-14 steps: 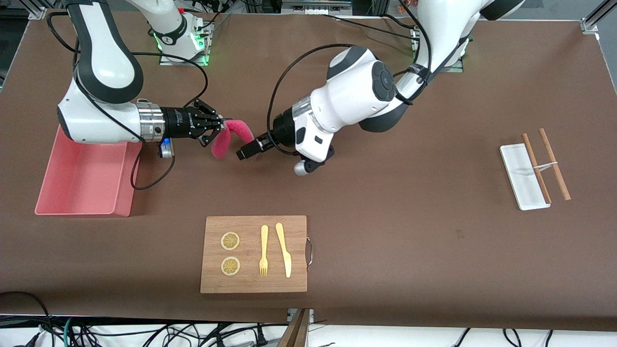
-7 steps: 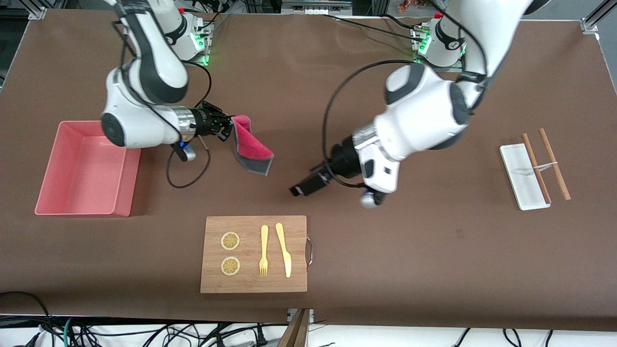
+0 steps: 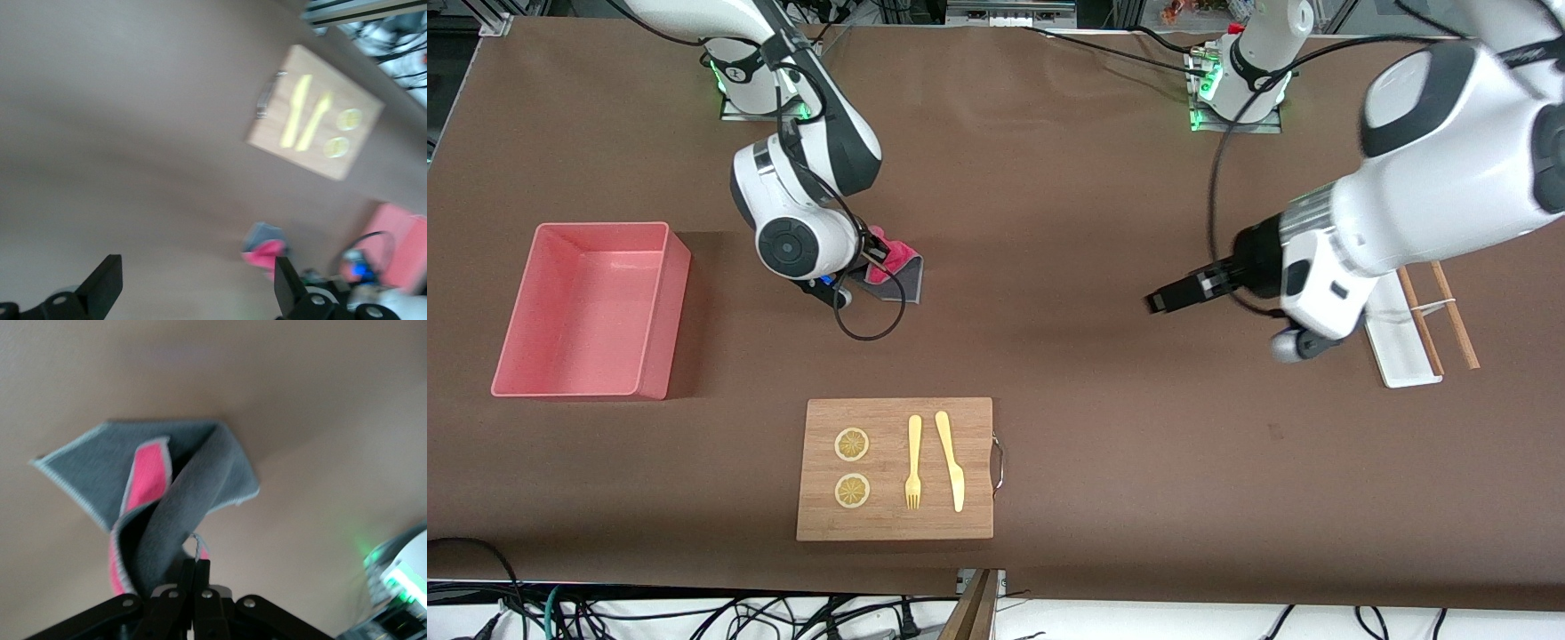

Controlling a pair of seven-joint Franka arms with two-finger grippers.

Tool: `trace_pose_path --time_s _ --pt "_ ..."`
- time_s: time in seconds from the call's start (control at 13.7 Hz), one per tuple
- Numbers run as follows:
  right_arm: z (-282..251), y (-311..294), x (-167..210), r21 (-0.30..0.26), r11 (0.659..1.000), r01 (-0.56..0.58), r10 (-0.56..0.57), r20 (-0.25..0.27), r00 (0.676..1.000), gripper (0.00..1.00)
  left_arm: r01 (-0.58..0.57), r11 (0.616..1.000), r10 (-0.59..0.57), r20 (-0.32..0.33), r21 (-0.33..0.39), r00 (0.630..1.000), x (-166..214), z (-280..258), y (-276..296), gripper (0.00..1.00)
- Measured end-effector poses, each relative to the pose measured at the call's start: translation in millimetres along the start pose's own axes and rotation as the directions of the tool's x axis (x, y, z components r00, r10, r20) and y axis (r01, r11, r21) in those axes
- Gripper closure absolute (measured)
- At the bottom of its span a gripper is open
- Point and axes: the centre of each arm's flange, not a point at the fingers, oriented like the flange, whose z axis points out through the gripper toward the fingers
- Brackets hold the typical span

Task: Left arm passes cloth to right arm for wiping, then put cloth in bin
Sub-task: 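Open the left gripper and withdraw it while the right gripper holds cloth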

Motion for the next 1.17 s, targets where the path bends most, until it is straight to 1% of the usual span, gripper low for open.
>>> trace_pose_path --time_s 0.15,0.22,0.29,0.37,0.51,0.66,0.73,0.8,0.88,1.1,1.17 --pt "12.1 11.7 32.1 -0.053 0.998 0.018 -0.020 -0.050 0.999 0.99 -0.078 0.991 0.079 -0.014 0.106 0.997 4.6 -24.5 -42.2 0.00" --pt "17.0 21.4 52.7 -0.078 0.997 0.021 -0.027 -0.077 0.997 0.99 -0.114 0.983 0.119 -0.023 0.147 0.993 7.3 -34.1 -62.7 0.00" --pt "19.9 33.6 73.3 -0.098 0.995 0.032 -0.041 -0.090 0.995 0.99 -0.143 0.972 0.151 -0.033 0.185 0.988 8.8 -41.4 -82.6 0.00" --pt "20.5 48.8 94.6 -0.108 0.993 0.051 -0.061 -0.091 0.994 0.99 -0.164 0.959 0.178 -0.044 0.230 0.983 8.4 -47.5 -102.2 0.00" --pt "14.2 89.5 138.5 -0.110 0.987 0.118 -0.127 -0.079 0.989 0.99 -0.195 0.924 0.231 -0.074 0.330 0.970 3.7 -54.6 -129.4 0.00" --pt "1.1 139.1 184.4 -0.080 0.979 0.187 -0.193 -0.068 0.979 0.99 -0.196 0.897 0.254 -0.097 0.395 0.962 -1.6 -55.9 -142.5 0.00" --pt "-7.5 160.7 202.7 -0.065 0.973 0.223 -0.227 -0.072 0.971 0.99 -0.190 0.892 0.252 -0.103 0.410 0.962 -1.1 -54.1 -148.1 0.00" --pt "-17.5 177.1 216.3 -0.061 0.965 0.256 -0.260 -0.086 0.962 0.99 -0.184 0.890 0.250 -0.108 0.417 0.962 1.4 -50.3 -153.7 0.00" --pt "-27.3 186.1 223.9 -0.076 0.957 0.280 -0.287 -0.106 0.952 0.99 -0.180 0.891 0.246 -0.110 0.417 0.963 4.9 -45.9 -159.1 0.00" --pt "-61.8 184.0 225.5 -0.174 0.931 0.321 -0.350 -0.176 0.920 0.99 -0.170 0.897 0.232 -0.106 0.407 0.967 10.9 -38.8 -169.6 0.00" --pt "-72.5 176.9 220.7 -0.189 0.925 0.331 -0.365 -0.189 0.912 0.99 -0.167 0.907 0.222 -0.103 0.386 0.970 11.4 -38.9 -170.9 0.00"
